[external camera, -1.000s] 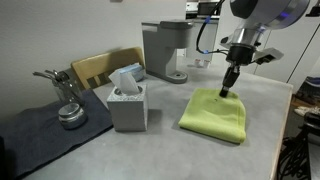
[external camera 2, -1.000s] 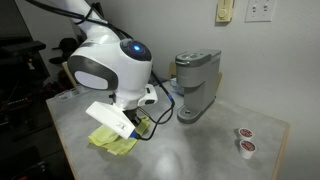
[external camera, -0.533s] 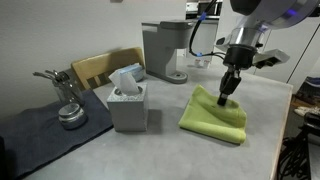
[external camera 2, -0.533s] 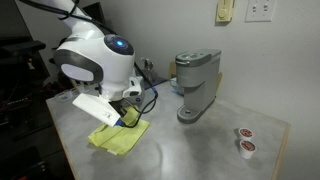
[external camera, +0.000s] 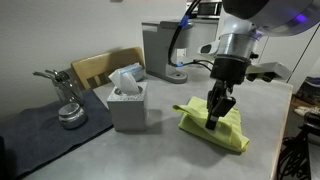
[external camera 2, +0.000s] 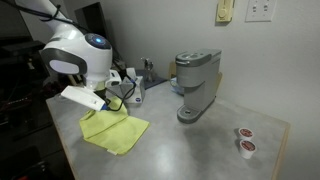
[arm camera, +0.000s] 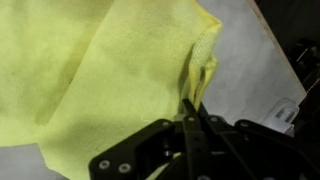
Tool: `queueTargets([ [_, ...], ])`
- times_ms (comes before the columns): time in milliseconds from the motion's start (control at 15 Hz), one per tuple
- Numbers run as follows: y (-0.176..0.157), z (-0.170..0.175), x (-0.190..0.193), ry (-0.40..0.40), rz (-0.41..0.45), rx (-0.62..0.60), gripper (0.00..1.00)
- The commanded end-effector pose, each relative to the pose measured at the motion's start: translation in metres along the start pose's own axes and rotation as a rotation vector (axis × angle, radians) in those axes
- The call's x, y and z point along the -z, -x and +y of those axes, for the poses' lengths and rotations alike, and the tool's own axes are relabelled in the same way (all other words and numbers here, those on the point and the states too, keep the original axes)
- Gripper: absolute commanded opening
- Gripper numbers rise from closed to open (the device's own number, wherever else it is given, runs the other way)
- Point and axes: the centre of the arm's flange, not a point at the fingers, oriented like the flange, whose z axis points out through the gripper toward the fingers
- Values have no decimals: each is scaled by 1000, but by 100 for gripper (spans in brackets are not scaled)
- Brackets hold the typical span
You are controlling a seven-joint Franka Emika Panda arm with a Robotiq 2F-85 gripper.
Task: Unfold the yellow towel from right to left
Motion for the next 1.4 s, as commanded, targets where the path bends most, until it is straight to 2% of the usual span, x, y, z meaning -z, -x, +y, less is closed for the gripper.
queueTargets([
  [0,-32,-25,-24,50,-5,66,1],
  [133,-60,-42,-40,67,-17,129,1],
  [467,-137,-71,-78,48,-71,231,1],
  [533,-150,-72,-84,49,-84,234,8],
  [600,-162,-72,-91,53,-107,223,29],
  [733,-181,-71,-104,72,-124,221,33],
  [1000,-214,-90,-132,107,-152,235,62],
  [1133,-226,-108,-146,115,-137,220,74],
  [1267,-236,-132,-158,161,-110,145,88],
  [1333,-238,-147,-160,230,-109,92,96],
])
